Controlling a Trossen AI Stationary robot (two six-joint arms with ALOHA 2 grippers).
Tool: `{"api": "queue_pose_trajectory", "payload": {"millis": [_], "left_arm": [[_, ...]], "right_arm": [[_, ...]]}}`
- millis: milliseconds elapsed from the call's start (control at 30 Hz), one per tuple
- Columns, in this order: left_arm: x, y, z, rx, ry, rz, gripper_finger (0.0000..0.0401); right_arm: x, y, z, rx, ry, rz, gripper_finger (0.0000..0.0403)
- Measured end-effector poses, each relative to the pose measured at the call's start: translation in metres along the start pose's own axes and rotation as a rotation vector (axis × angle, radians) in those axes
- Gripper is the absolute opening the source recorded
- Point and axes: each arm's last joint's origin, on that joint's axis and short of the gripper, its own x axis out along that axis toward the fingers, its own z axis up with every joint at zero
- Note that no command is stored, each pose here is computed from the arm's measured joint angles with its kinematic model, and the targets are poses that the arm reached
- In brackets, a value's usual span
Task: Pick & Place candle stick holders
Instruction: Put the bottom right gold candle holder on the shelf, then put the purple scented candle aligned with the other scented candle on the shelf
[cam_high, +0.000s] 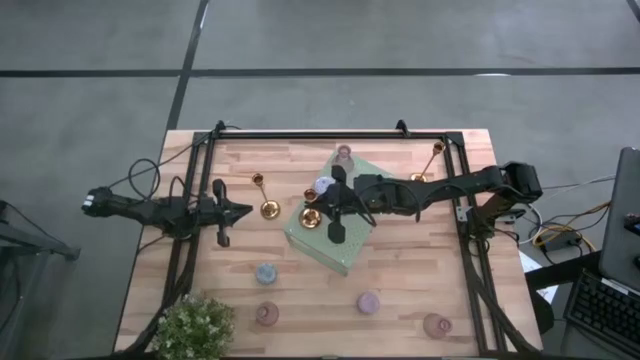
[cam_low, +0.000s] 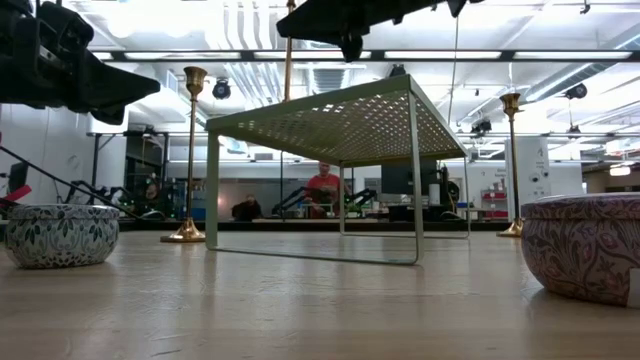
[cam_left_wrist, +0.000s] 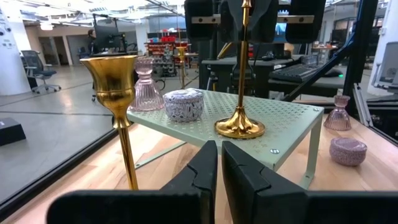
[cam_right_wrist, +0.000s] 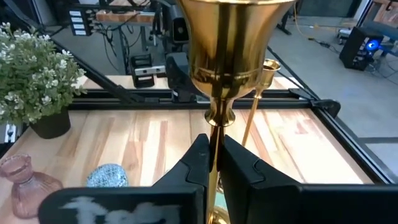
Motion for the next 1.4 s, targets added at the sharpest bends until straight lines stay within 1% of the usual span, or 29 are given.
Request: {"api": "queue_pose_trajectory", "payload": {"millis": [467, 900, 1167, 1400], "left_arm": [[0.0, 0.0, 0.0, 0.0, 0.001, 0.0, 0.0028], [0.0, 0.0, 0.0, 0.0, 0.001, 0.0, 0.0028], [0.0, 0.0, 0.0, 0.0, 0.001, 0.0, 0.0028], [0.0, 0.0, 0.0, 0.0, 0.001, 0.0, 0.0028]], "right_arm": [[0.0, 0.0, -0.001, 0.002, 0.011, -0.001, 0.0097], [-0.01, 0.0, -0.005, 0.01, 0.115, 0.0, 0.0171], [-0.03, 0.002, -0.001, 0.0, 0.19, 0.01, 0.0196], [-0.057, 0.013, 0.005, -0.023, 0.261, 0.051, 0.0201]]}}
